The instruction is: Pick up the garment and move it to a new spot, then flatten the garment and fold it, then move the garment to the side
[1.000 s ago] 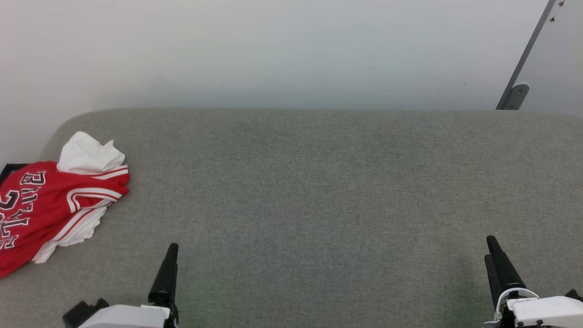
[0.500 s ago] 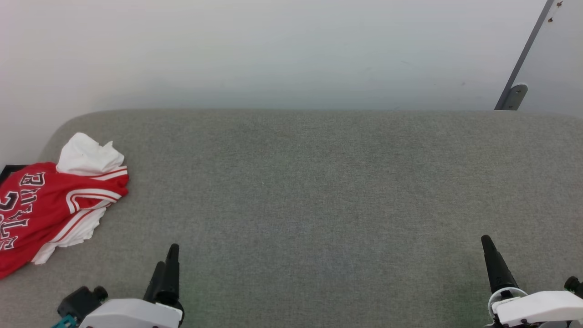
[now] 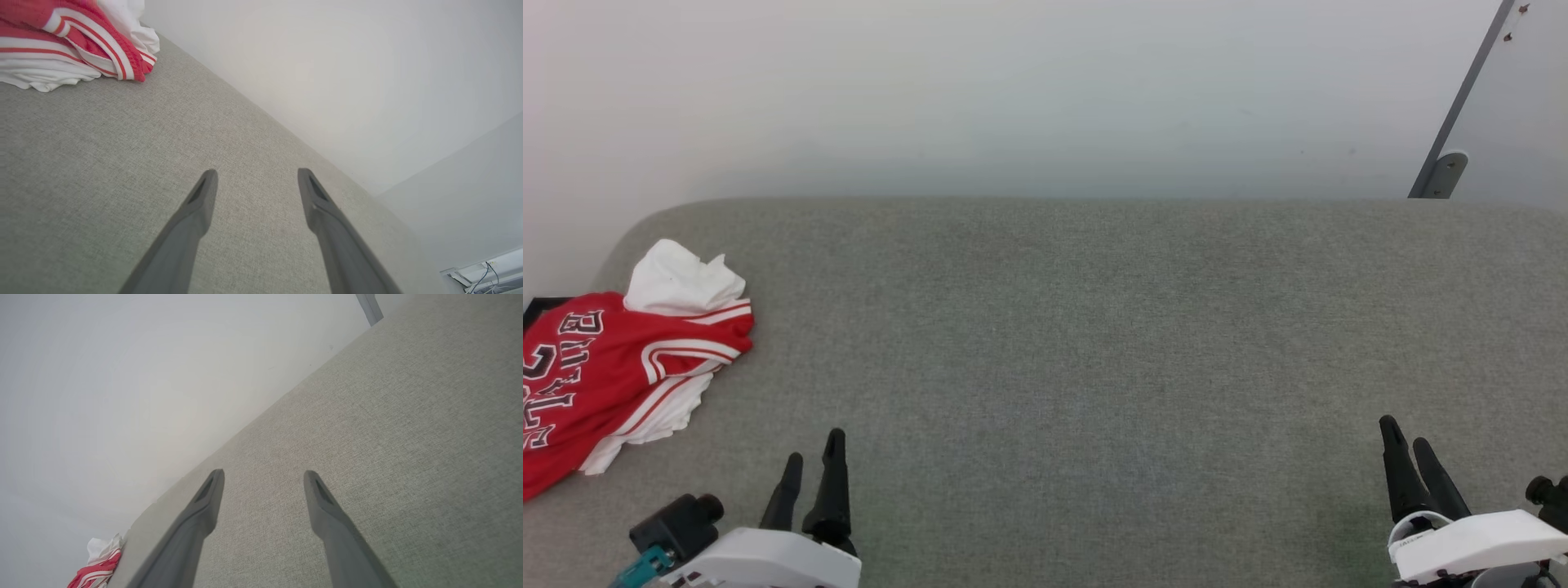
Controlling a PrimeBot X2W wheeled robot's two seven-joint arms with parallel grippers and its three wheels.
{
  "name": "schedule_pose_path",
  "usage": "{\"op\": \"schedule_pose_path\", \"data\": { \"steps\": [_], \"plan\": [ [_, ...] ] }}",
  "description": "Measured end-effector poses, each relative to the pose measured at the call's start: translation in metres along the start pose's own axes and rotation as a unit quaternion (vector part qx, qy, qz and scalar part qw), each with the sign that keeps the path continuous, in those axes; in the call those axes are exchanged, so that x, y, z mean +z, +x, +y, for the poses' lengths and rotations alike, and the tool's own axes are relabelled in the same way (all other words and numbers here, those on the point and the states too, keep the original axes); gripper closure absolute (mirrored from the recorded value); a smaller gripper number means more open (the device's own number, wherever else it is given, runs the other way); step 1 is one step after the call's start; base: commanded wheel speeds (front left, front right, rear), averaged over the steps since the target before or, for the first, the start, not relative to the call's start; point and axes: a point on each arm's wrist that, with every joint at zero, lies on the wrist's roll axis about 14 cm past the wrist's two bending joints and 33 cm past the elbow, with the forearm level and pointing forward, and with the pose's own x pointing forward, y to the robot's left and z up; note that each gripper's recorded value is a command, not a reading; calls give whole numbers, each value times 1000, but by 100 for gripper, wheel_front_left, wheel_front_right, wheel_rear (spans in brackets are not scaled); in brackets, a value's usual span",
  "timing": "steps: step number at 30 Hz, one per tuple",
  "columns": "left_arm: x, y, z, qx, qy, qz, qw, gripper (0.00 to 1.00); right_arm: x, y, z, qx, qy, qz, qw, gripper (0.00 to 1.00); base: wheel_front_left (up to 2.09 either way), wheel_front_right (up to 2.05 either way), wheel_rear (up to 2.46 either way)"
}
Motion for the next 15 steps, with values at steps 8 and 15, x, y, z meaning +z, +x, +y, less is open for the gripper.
{"op": "schedule_pose_path", "data": {
  "steps": [8,15],
  "plan": [
    [7,1,-5,-10,47,-18,999,0,4,1,3,6,-47,-7,999,0,0,0,0],
    [10,-1,-7,-17,92,-28,995,0,6,1,6,13,-86,-11,996,0,0,0,0]
  ]
}}
